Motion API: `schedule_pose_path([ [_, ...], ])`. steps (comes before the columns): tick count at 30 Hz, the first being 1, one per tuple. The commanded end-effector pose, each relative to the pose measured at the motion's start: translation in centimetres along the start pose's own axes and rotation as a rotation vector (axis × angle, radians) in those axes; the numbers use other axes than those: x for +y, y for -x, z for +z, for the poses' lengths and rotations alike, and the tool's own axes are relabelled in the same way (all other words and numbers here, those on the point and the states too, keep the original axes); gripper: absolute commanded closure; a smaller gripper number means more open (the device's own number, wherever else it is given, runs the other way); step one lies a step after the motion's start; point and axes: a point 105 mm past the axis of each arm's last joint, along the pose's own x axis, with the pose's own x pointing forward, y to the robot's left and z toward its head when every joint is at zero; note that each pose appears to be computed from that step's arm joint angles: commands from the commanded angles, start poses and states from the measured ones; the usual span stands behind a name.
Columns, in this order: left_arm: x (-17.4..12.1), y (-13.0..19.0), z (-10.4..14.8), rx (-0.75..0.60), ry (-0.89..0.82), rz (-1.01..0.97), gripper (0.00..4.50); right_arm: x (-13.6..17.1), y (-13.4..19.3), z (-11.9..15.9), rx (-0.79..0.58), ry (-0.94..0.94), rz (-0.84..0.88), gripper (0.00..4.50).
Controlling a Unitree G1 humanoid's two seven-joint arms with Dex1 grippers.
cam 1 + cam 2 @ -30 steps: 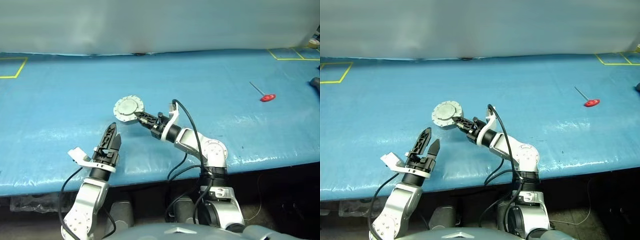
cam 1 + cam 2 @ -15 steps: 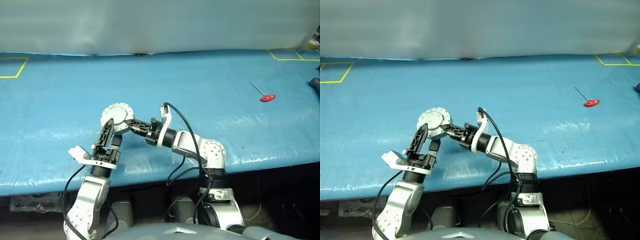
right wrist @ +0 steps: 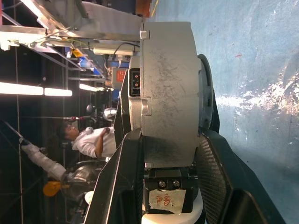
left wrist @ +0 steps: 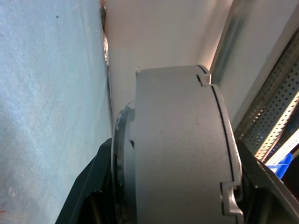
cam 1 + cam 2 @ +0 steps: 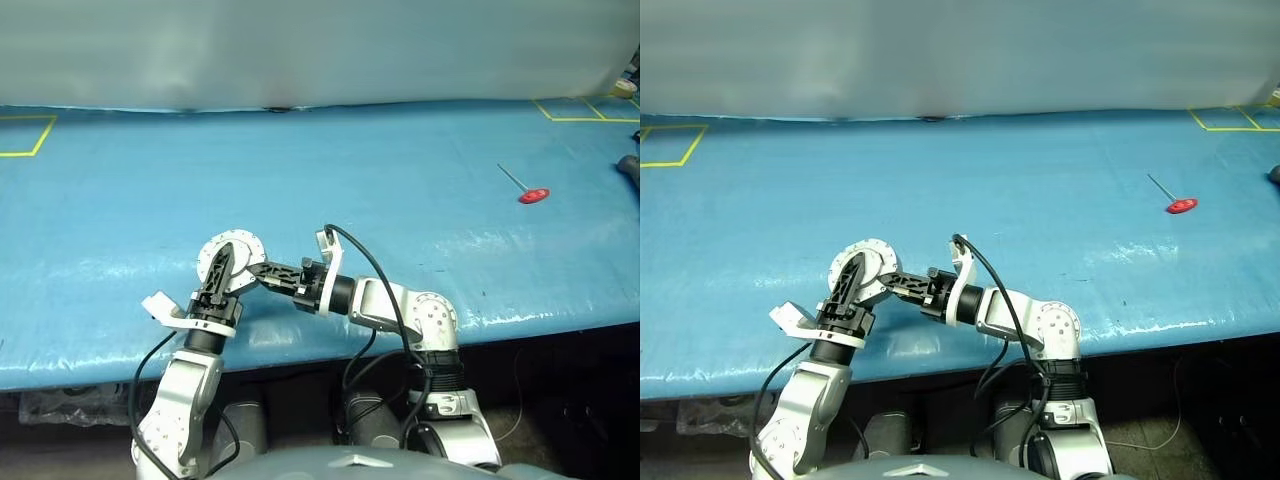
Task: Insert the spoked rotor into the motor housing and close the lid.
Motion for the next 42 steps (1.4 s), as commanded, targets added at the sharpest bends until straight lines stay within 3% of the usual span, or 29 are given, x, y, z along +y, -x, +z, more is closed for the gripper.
schedule_pose_path([
  [1,-1.3,-0.7,-0.6,-0.008,0.044,-0.070,2.08,1.7,-0.8,-2.0,0.018,-0.049,0.117,3.28],
  [10,-0.7,-0.7,-0.2,-0.019,0.019,-0.025,2.08,1.5,-0.6,-0.9,-0.066,0.080,0.083,3.28],
  [11,-0.5,-0.9,0.0,-0.024,0.010,-0.012,2.08,1.6,-0.4,-0.6,-0.080,0.099,0.090,2.56],
  [19,-0.4,-2.5,1.5,-0.048,-0.068,0.023,2.08,1.7,0.4,1.2,-0.170,0.195,0.082,0.03],
  [23,-1.3,-4.8,4.4,-0.099,-0.161,0.032,2.08,1.2,1.5,1.8,-0.170,0.493,-0.025,0.00],
  [32,-1.1,-9.0,10.0,-0.175,-0.321,0.128,2.08,-1.4,2.7,1.1,-0.181,0.866,-0.150,0.00],
  [42,-0.2,-13.3,12.5,-0.155,-0.378,0.183,2.08,-3.2,3.3,1.5,-0.238,1.016,-0.228,0.00],
])
